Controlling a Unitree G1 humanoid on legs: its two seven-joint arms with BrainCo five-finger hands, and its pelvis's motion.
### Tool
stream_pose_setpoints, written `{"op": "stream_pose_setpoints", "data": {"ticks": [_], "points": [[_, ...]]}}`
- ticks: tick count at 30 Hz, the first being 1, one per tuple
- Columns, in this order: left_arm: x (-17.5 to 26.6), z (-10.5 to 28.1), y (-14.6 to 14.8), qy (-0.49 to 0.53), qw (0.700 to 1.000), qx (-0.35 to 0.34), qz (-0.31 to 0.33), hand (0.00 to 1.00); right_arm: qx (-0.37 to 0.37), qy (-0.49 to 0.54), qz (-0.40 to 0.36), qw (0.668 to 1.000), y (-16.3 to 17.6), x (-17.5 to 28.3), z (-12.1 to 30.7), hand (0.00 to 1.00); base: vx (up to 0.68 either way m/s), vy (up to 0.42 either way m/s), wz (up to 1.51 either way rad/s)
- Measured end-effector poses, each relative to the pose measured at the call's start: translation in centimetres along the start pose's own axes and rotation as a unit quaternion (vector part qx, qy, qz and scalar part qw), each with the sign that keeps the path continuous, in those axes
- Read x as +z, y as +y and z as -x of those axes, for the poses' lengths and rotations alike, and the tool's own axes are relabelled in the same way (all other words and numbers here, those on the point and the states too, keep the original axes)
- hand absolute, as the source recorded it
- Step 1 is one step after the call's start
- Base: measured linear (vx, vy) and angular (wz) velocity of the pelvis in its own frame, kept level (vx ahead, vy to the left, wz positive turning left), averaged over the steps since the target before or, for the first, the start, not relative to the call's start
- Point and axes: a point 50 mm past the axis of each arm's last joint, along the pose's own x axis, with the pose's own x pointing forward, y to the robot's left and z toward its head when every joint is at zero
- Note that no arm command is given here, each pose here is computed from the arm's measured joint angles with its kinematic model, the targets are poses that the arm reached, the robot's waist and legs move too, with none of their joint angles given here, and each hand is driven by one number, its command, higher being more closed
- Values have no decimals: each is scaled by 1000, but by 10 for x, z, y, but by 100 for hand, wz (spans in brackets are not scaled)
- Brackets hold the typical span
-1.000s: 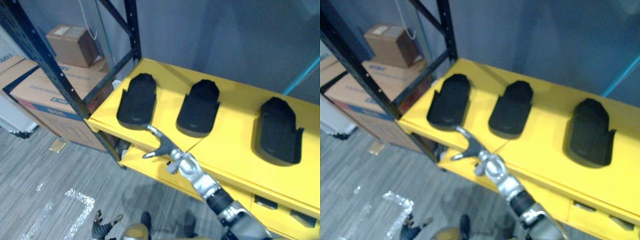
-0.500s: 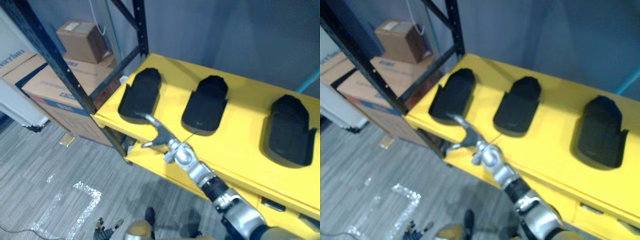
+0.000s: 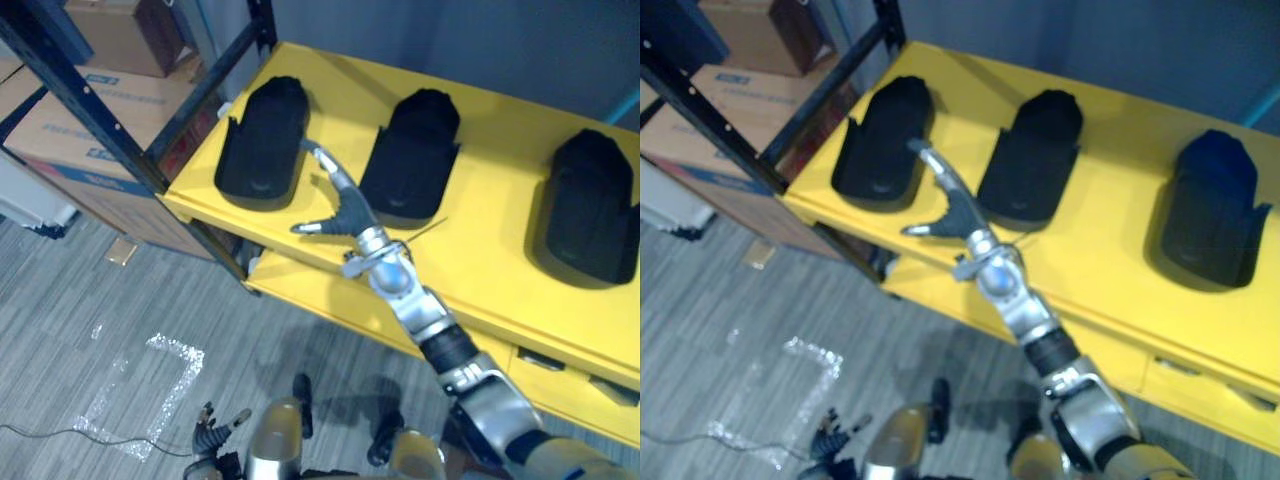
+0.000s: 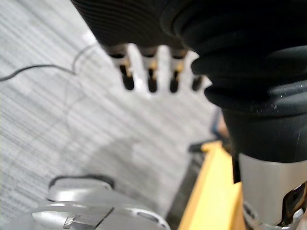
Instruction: Walk over and take plastic housings, then place them on the shelf
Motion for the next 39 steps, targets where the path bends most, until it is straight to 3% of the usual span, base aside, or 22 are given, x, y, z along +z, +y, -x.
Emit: {"op": "stream_pose_setpoints", "data": {"ticks": [11,14,21,39], "points": [[3,-2,-5,2,1000,-6,16,0,79,40,18,996,9,-12,4,0,18,-8,-1],[3,-2,-6,4,1000,-5,19,0,64,104,51,991,6,-33,4,0,-8,-6,9],[5,-2,-12,3,1000,-5,17,0,12,97,79,992,-14,-28,-14,0,-25,-9,6],[6,-3,-13,0,1000,-10,13,0,68,68,57,994,-10,-26,-19,0,-2,-4,2]]}}
